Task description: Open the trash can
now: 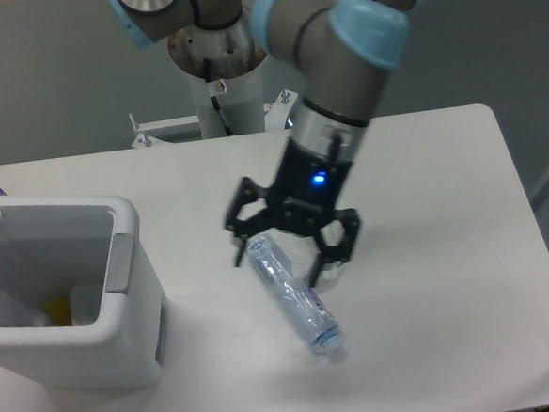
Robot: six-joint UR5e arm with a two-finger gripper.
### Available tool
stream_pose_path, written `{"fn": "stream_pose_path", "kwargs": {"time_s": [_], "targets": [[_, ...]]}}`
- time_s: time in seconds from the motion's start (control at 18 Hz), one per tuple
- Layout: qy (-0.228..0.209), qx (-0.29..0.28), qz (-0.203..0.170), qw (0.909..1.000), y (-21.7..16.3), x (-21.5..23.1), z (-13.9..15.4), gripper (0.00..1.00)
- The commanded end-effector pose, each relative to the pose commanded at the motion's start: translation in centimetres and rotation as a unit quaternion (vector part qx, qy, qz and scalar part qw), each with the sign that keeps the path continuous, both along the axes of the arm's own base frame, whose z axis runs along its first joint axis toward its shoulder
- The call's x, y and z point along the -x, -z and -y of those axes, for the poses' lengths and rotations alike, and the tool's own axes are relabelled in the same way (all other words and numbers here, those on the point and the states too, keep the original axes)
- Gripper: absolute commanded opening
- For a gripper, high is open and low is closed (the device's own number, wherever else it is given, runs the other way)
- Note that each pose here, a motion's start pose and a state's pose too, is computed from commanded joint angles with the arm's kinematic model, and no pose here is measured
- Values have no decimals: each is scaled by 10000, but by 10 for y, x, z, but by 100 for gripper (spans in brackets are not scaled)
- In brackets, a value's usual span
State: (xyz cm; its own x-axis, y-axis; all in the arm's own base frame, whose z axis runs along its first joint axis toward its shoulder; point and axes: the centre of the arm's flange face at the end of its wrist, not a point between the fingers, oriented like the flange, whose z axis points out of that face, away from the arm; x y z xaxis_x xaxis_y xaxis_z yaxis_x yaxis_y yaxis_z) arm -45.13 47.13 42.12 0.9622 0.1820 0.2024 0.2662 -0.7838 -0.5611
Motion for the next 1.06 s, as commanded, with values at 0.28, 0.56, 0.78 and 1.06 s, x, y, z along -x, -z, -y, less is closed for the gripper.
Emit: {"fn": "stream_pose_path", "kwargs": {"time_s": [0.28, 0.56, 0.78, 1.06], "targets": [[241, 1021, -596, 9927, 41, 21, 13, 100], [807, 1999, -1129, 9699, 75, 26, 12, 100], [1487, 2124, -1461, 9547, 79, 21, 9, 100], [2078, 2389, -1778, 9317, 81, 10, -1, 100]]}}
